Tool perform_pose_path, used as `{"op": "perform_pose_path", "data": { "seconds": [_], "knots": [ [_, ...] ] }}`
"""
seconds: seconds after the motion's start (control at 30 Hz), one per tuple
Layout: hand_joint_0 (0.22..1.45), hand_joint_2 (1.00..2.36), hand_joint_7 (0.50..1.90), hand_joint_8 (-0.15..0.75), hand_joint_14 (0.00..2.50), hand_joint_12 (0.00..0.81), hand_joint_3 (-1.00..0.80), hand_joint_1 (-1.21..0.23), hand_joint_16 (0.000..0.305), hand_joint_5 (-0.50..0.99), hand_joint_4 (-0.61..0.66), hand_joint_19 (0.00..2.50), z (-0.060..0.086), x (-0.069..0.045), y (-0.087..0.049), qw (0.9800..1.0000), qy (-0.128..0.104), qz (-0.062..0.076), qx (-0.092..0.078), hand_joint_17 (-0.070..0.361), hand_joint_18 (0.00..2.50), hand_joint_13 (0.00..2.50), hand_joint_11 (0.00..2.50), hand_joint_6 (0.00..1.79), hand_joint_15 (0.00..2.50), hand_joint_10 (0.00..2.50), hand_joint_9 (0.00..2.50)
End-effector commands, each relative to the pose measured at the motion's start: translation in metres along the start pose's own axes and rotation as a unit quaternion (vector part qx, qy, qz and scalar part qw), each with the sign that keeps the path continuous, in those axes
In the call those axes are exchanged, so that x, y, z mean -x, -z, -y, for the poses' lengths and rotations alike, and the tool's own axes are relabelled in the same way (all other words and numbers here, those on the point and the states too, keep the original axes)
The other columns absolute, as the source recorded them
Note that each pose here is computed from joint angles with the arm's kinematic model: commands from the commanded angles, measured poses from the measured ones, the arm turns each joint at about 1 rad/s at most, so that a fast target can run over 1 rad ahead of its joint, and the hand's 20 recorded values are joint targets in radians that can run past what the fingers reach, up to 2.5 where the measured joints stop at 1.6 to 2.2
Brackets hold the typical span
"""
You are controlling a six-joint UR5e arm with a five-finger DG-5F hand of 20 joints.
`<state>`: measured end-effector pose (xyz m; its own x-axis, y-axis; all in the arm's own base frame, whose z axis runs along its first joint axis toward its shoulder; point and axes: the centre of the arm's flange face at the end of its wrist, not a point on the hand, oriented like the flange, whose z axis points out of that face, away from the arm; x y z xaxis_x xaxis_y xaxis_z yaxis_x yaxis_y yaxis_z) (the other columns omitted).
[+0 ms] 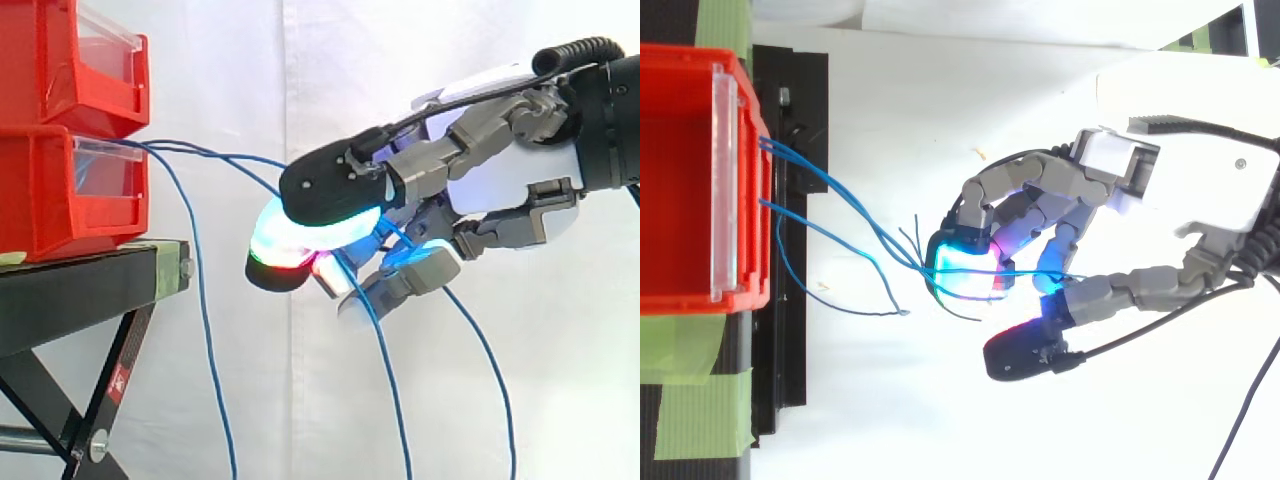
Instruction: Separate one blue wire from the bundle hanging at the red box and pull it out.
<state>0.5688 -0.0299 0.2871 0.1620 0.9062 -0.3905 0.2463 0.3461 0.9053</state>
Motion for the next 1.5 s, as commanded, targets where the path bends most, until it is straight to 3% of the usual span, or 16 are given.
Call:
{"op": "perform_pose_path", "data": {
  "seconds": [0.0,0.13,0.3,0.6,0.77,1.13,1.47],
  "knots": [
    [0.66,1.0,1.0,0.322,0.01,0.318,-0.5,-0.81,0.049,-0.23,0.19,0.47,0.0001,0.0,0.0,1.0,0.0,0.0,0.0,0.11,0.61,1.45,0.99,0.78,1.44,0.02,0.9],
    [0.59,1.0,1.05,0.353,0.01,0.328,-0.5,-0.52,0.052,-0.2,0.21,0.49,0.0001,0.0,0.0,1.0,0.0,0.0,0.0,0.118,0.62,1.47,0.96,0.73,1.45,0.02,1.0],
    [0.61,1.0,1.17,0.361,0.01,0.318,-0.45,-0.37,0.053,-0.17,0.21,0.5,0.0001,0.0,0.0,1.0,0.0,0.0,0.0,0.118,0.62,1.48,0.94,0.66,1.44,0.02,1.06],
    [0.67,1.03,1.17,0.359,0.01,0.315,-0.2,-0.6,0.052,-0.18,0.2,0.5,-0.0009,0.0,-0.0005,1.0,-0.001,0.001,0.002,0.116,0.64,1.49,1.0,0.65,1.46,0.02,1.06],
    [0.71,1.03,1.04,0.35,0.01,0.306,-0.12,-0.67,0.05,-0.2,0.2,0.52,-0.0007,-0.0009,-0.0002,1.0,-0.001,0.0,0.002,0.113,0.66,1.51,1.12,0.73,1.48,0.02,1.09],
    [0.78,1.02,1.0,0.337,0.01,0.306,-0.24,-0.86,0.044,-0.23,0.19,0.55,-0.0008,-0.0002,-0.0008,1.0,-0.002,0.001,0.004,0.099,0.65,1.51,1.16,0.8,1.51,0.02,1.05],
    [0.8,1.02,1.01,0.321,0.01,0.299,-0.34,-0.92,0.039,-0.24,0.18,0.54,-0.0022,-0.0017,-0.0007,1.0,-0.002,0.0,0.005,0.088,0.65,1.49,1.13,0.81,1.54,0.02,0.98]
  ]
}}
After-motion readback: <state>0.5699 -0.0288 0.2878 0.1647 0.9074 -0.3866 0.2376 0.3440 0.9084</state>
